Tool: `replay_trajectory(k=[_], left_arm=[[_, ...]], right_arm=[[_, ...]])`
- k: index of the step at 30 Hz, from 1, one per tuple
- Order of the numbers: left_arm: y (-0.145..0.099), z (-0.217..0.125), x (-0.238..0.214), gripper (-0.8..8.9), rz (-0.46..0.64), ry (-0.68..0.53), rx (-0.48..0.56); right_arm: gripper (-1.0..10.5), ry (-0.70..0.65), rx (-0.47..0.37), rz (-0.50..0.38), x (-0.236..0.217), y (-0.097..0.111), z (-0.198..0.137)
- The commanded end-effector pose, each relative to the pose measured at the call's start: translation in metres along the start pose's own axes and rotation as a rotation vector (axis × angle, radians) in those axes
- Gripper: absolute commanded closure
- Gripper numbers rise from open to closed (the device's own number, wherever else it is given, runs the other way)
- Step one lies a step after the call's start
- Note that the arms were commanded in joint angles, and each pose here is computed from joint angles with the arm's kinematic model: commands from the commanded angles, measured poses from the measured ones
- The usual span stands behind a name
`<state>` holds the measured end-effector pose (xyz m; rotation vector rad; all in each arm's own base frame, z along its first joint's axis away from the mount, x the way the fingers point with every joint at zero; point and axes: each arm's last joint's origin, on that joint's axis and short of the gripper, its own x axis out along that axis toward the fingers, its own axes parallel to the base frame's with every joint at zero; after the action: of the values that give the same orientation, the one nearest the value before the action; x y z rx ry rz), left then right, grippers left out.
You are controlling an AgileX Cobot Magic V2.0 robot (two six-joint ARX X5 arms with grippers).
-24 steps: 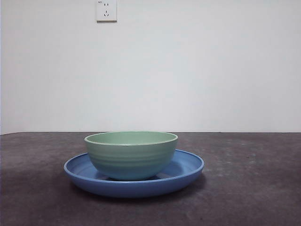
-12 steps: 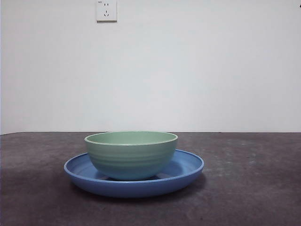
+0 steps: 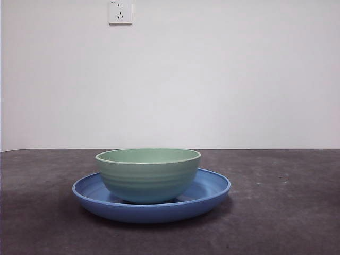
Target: Place the green bowl on the blue plate
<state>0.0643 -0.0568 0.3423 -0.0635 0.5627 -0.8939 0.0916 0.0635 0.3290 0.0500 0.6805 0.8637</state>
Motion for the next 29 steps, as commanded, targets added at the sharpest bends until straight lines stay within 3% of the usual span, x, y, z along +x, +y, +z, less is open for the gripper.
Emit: replay_trajectory(k=[1,14,18,20,25,29], left_arm=[[-0.001,0.003,-0.001,7.95,-0.010,-0.014,0.010],[-0.001,0.003,-0.001,7.95,-0.008,-0.014,0.009],[0.005,0.003,-0.002,7.95,0.047,-0.031,-0.027],[0.012,0.004,-0.002,7.95,0.101,-0.051,-0.040],[0.037,-0.006,0.001,7.95,0.297,-0.144,0.043],[0.060,-0.029,0.009,7.95,0.432,-0.236,0.019]], right_arm=[[9.3,-0.010,0.000,0.006,0.000,0.001,0.002],[9.3,-0.010,-0.001,0.006,0.000,0.001,0.002],[9.3,-0.010,-0.001,0.006,0.000,0.001,0.002],[9.3,-0.010,-0.001,0.006,0.000,0.001,0.002],[9.3,-0.010,0.000,0.006,0.000,0.001,0.002],[9.3,-0.010,0.000,0.006,0.000,0.001,0.002]])
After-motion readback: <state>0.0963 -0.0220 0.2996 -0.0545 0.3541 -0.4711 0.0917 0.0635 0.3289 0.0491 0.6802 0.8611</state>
